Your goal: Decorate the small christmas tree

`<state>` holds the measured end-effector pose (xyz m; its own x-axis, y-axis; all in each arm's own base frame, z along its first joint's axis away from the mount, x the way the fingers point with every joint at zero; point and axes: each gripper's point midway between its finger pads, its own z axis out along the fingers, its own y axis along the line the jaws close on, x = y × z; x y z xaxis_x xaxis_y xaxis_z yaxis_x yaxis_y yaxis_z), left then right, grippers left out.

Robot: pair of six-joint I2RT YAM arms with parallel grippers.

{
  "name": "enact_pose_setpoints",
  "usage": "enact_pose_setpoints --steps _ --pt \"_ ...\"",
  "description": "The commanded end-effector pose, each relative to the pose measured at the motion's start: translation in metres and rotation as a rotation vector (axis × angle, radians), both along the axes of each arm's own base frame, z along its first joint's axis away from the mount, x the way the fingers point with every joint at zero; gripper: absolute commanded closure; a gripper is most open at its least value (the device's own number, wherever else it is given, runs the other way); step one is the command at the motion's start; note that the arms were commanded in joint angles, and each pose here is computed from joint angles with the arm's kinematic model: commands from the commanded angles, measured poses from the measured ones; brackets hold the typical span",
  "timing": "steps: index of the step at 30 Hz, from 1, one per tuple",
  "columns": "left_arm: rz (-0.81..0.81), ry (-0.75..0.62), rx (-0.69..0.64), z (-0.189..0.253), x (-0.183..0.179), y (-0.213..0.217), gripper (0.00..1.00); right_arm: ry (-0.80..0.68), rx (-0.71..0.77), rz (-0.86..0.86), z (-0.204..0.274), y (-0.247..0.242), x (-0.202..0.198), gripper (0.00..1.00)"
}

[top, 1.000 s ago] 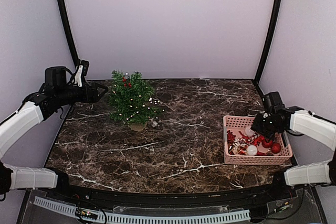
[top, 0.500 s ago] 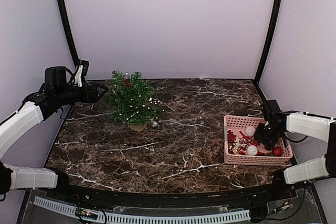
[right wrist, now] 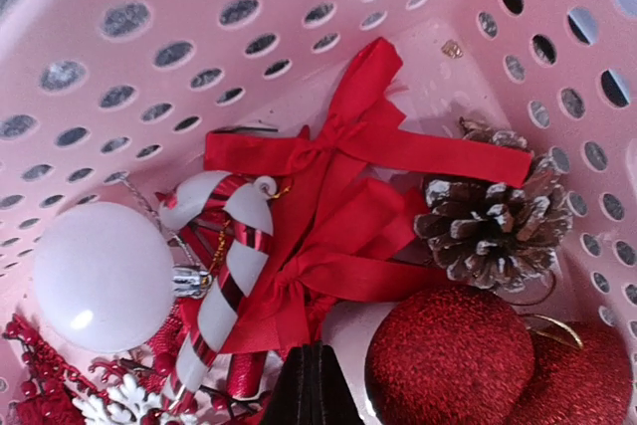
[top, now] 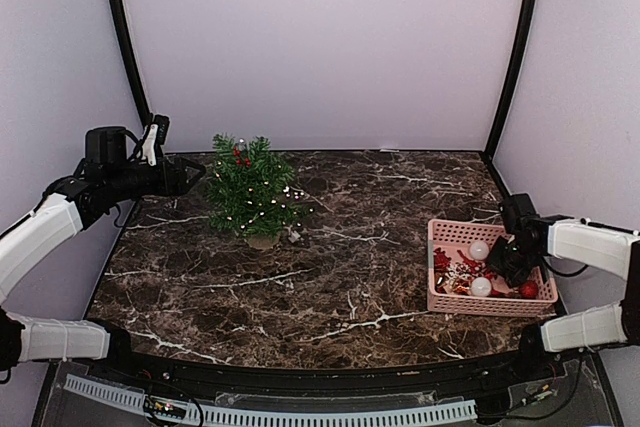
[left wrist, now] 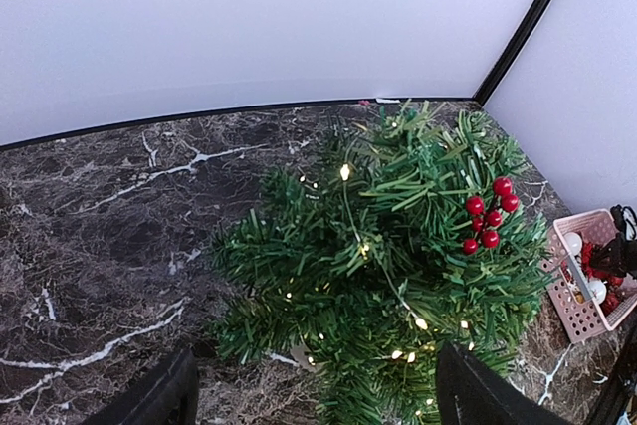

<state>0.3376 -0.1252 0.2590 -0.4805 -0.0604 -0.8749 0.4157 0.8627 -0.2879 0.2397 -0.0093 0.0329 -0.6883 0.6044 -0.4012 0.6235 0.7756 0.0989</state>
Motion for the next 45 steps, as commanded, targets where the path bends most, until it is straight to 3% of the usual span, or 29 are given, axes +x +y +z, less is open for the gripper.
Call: enact_pose_setpoints --steps 1,8,18,21,31,36,40,42,45 --pt "0.009 -0.042 0.012 0.007 -0.003 0.004 0.16 -0.079 -0.036 -0.006 0.035 -0.007 0.009 1.00" --pt "0.016 -0.062 0.008 0.012 -0.005 0.006 0.16 -0.296 -0.052 0.061 0.123 -0.006 0.017 1.00" --pt "-0.006 -0.080 -0.005 0.017 -0.008 0.002 0.16 -0.495 0.012 0.252 0.197 0.020 0.014 1.00" --pt "-0.020 -0.088 -0.013 0.019 -0.009 0.000 0.16 -0.504 0.059 0.296 0.193 0.030 0.011 1.00" --pt "-0.074 -0.113 -0.037 0.025 -0.016 -0.008 0.16 -0.367 0.320 0.346 0.090 0.072 0.007 1.00" --pt "-0.081 -0.113 -0.039 0.025 -0.016 -0.009 0.16 -0.366 0.385 0.441 0.085 0.092 0.011 1.00" --pt "-0.082 -0.108 -0.038 0.023 -0.016 -0.009 0.16 -0.385 0.365 0.491 0.097 0.099 0.016 0.63" --pt "-0.082 -0.108 -0.038 0.023 -0.016 -0.009 0.16 -0.377 0.287 0.453 0.100 0.086 0.016 0.53" --pt "-0.078 -0.110 -0.036 0.023 -0.015 -0.009 0.16 -0.385 0.189 0.379 0.109 0.064 0.015 0.47"
